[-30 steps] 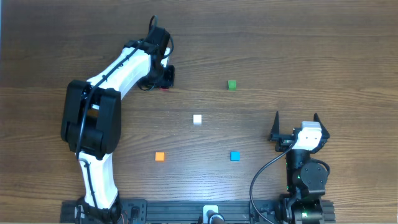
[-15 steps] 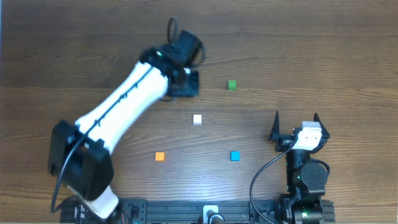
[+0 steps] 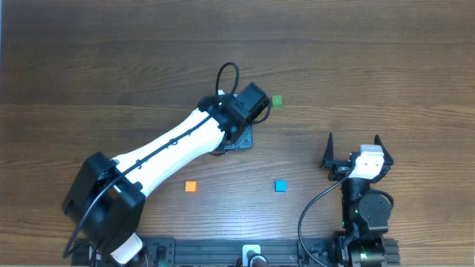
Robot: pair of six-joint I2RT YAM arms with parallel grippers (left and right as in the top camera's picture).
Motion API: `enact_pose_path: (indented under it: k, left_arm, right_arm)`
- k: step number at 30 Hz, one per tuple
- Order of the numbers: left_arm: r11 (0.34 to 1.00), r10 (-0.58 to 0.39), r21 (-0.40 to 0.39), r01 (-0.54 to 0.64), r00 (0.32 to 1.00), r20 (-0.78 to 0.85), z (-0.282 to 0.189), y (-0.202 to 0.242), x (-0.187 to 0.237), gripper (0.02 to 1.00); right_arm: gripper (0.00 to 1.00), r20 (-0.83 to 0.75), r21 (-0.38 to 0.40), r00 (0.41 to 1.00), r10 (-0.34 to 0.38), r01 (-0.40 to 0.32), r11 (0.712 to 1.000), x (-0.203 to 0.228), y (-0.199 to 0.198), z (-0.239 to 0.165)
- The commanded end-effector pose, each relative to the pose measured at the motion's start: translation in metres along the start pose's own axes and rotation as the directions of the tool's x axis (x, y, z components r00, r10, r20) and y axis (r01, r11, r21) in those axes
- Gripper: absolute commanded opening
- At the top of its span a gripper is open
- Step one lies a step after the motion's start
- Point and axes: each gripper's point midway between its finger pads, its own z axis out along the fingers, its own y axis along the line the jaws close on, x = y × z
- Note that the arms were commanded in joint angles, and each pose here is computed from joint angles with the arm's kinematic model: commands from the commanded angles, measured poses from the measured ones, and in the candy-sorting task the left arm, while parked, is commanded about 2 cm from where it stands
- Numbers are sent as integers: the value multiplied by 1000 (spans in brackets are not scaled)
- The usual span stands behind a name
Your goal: Stack Cubes
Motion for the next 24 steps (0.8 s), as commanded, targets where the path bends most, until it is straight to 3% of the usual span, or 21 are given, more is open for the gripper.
enact_pose_path:
  k: [1,24]
  left_arm:
    - [999,-34,8,34,999,31,2,-2,-3,42]
    - [999,-31,-6,31,999,24,29,-9,-5,42]
  right_arm:
    - [993,0,-4,1000,-5,5,1000,2,1,0]
    - [993,0,-4,1000,-5,5,1000,2,1,0]
